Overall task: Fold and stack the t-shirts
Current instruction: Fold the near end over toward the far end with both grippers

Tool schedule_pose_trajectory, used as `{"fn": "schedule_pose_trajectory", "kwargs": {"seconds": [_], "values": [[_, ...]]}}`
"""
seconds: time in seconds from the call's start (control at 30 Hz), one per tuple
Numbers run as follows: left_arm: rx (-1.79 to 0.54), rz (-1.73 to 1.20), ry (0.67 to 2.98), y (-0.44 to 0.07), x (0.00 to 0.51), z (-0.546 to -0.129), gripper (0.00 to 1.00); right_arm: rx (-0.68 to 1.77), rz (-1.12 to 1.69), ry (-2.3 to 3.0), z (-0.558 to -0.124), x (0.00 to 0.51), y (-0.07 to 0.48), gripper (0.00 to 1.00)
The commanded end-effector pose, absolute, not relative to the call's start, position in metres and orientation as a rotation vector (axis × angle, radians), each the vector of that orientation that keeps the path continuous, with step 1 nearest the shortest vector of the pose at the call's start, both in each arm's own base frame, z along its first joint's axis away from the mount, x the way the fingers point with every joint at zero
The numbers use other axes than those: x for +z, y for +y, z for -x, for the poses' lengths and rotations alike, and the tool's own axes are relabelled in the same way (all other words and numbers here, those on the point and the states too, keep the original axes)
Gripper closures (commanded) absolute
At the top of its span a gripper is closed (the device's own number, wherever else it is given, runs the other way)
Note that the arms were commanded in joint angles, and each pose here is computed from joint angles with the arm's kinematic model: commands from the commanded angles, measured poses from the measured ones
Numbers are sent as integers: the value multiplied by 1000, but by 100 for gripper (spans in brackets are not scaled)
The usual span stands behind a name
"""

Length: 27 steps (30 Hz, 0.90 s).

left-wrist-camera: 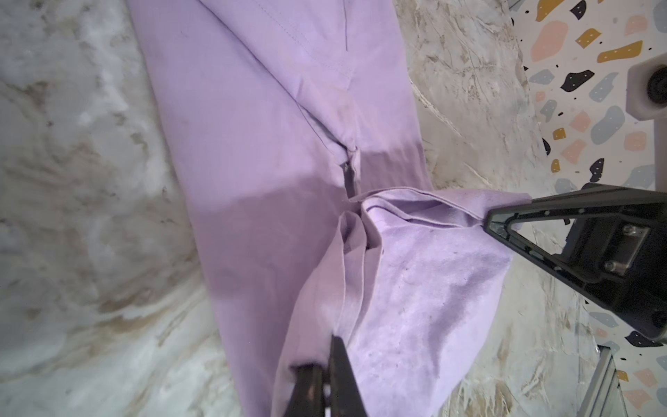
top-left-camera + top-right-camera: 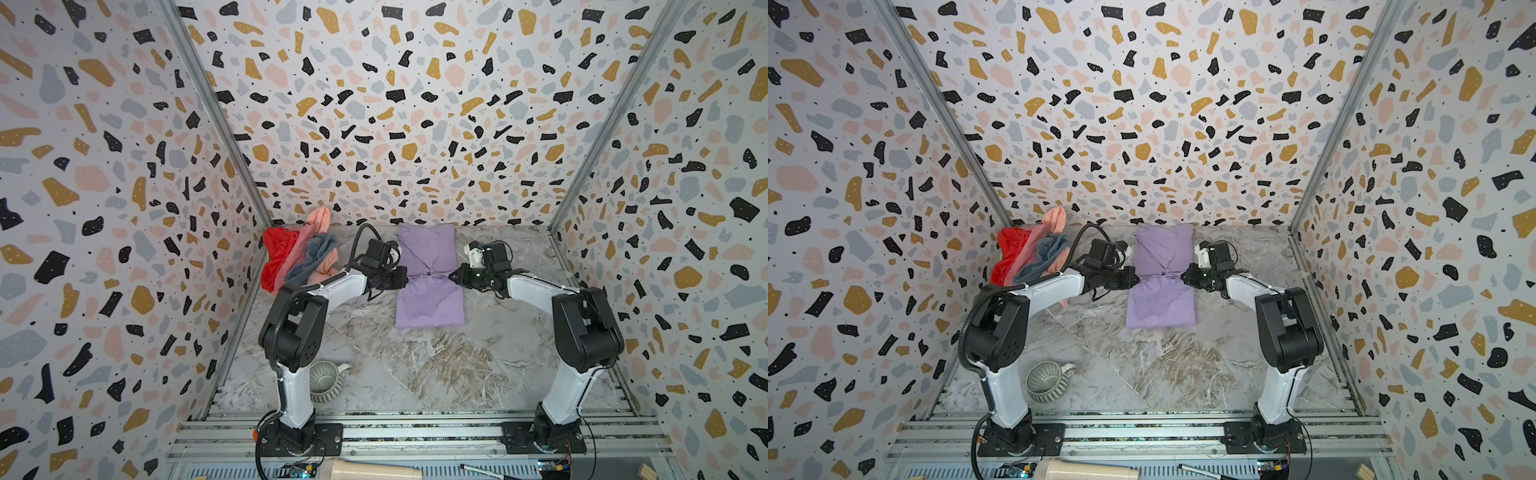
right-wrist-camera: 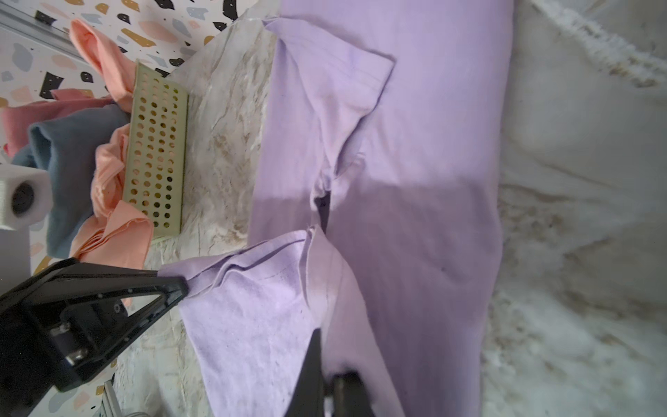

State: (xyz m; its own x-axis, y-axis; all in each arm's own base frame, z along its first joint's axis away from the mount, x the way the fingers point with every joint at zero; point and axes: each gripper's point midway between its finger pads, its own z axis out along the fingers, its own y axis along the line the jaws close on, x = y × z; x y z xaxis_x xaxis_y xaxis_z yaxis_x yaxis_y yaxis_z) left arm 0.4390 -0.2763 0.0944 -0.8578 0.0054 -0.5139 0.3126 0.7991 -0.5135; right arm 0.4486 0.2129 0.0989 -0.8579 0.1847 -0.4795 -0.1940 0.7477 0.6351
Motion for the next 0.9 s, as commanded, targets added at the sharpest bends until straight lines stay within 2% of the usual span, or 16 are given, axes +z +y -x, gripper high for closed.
{"fn": "schedule_pose_trajectory", "kwargs": {"seconds": [0.0, 0.07, 0.13, 0.17, 0.23, 0.27, 0.3, 0.4, 0.53, 0.63, 0.87], "values": [[-848, -273, 2440, -281, 104, -463, 100, 1006, 51, 2341, -472, 119, 218, 100], [-835, -256, 2453, -277, 99, -475, 100, 1026, 48, 2345, -483, 115, 218, 100], [-833, -228, 2453, -273, 95, -487, 100, 1033, 29, 2355, -494, 108, 215, 95], [-835, -216, 2447, -271, 95, -494, 95, 1046, 21, 2352, -500, 107, 212, 88], [-817, -175, 2434, -262, 97, -508, 72, 1073, -1, 2323, -509, 111, 203, 71], [-823, -155, 2421, -258, 100, -515, 68, 1083, -15, 2301, -514, 115, 197, 60], [-826, -124, 2408, -252, 103, -523, 64, 1090, -28, 2282, -518, 119, 190, 55], [-834, -78, 2358, -239, 120, -537, 55, 1095, -45, 2240, -522, 135, 175, 44], [-812, -70, 2306, -227, 144, -535, 48, 1055, -47, 2252, -509, 141, 163, 43], [-797, -66, 2334, -220, 142, -515, 47, 1037, -69, 2318, -482, 130, 160, 43], [-791, -64, 2443, -217, 112, -425, 41, 1012, -66, 2463, -391, 98, 165, 40]]}}
